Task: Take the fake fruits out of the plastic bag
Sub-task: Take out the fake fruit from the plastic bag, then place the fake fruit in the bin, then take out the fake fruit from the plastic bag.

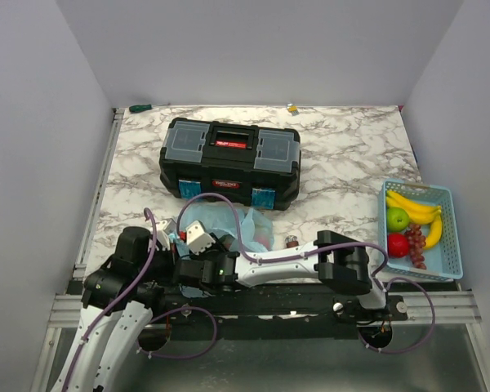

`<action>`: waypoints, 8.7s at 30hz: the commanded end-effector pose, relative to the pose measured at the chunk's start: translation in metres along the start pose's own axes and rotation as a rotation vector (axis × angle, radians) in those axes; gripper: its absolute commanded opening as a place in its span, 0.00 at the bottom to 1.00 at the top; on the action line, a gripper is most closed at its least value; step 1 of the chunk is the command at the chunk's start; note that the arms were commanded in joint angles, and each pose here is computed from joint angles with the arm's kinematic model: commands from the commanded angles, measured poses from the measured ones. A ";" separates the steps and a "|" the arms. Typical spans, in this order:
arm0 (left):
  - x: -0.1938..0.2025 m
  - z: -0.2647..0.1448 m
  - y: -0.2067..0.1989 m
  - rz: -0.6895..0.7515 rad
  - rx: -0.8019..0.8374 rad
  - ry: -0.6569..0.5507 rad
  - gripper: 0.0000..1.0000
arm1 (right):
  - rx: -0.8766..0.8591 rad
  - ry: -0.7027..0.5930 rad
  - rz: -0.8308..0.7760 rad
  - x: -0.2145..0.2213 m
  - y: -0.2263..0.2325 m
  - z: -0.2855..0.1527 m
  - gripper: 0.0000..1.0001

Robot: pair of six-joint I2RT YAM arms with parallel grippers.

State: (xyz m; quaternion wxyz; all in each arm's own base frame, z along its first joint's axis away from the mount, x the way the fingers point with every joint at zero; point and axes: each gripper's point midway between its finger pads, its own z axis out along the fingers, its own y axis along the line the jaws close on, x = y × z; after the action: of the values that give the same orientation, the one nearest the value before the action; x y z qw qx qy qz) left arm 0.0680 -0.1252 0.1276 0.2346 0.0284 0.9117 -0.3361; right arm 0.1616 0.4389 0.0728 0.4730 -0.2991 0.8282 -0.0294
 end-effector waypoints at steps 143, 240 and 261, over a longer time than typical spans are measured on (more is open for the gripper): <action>-0.005 0.013 -0.015 -0.022 0.093 0.064 0.00 | 0.398 -0.478 0.738 -0.056 -0.353 -0.129 0.01; -0.004 0.013 -0.019 -0.007 0.117 0.079 0.00 | -0.049 -0.314 0.803 -0.083 -0.350 -0.059 0.73; -0.004 0.013 -0.016 -0.021 0.103 0.071 0.00 | -0.559 -0.167 -0.104 -0.068 -0.069 -0.131 0.81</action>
State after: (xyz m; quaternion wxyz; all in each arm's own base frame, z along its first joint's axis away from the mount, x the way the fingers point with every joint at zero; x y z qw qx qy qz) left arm 0.0717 -0.1459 0.1313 0.1886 0.0412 0.9032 -0.3833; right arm 0.1071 0.4052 0.2596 0.4585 -0.4217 0.7262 0.2909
